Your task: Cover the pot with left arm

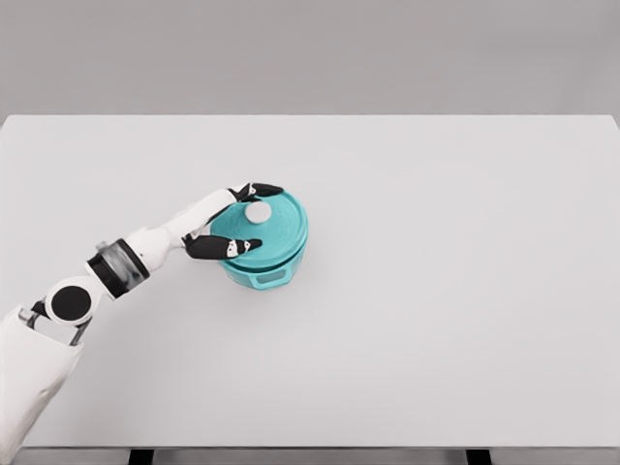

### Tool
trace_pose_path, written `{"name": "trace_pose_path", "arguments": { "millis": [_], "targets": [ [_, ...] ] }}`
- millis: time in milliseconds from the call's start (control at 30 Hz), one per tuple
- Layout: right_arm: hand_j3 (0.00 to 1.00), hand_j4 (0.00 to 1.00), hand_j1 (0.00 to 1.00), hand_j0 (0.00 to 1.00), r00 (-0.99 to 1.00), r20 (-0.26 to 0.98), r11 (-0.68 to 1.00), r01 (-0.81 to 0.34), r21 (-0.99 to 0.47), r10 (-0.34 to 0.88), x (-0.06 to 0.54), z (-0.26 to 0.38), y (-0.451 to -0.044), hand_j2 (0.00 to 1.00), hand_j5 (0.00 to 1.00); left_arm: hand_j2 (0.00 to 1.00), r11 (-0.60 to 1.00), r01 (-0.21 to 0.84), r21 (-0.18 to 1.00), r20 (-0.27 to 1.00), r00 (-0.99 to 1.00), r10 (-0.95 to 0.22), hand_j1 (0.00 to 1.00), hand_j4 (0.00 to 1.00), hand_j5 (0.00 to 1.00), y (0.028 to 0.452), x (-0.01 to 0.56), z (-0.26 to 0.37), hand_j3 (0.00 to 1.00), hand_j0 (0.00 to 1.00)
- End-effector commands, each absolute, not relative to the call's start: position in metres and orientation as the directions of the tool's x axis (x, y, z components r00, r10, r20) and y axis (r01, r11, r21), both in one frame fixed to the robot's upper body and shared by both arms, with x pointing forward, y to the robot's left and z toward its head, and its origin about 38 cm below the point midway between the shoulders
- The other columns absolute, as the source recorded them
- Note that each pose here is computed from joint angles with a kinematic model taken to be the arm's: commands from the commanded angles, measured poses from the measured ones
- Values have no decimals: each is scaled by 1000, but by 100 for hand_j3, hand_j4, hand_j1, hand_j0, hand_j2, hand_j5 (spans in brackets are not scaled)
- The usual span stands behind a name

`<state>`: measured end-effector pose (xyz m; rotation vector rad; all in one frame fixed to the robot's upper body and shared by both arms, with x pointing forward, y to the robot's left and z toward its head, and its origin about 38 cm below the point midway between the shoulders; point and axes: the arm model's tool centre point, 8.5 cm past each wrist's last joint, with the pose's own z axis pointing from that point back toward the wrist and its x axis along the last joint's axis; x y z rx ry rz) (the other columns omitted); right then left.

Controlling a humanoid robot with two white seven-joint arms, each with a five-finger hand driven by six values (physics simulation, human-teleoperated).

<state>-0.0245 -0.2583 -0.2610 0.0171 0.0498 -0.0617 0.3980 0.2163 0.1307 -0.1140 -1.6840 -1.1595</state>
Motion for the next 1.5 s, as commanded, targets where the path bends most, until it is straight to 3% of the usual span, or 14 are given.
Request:
{"name": "trace_pose_path", "arguments": {
  "millis": [0,133,1467],
  "targets": [
    [100,100,100,100,997,-48,998,62,16,-61,-23,-261,-258,100,100,94,505,571,648,761,-462,-455,94,94,94,214,397,127,94,94],
    [100,100,100,100,997,-50,998,62,16,-61,-24,-261,-258,100,100,100,504,571,648,761,-460,-458,100,100,100,214,397,127,100,100],
    [100,100,100,100,997,-48,998,62,16,-61,-23,-261,-258,100,100,100,518,549,655,755,-479,-447,100,100,100,219,392,137,100,100]
  ]
}}
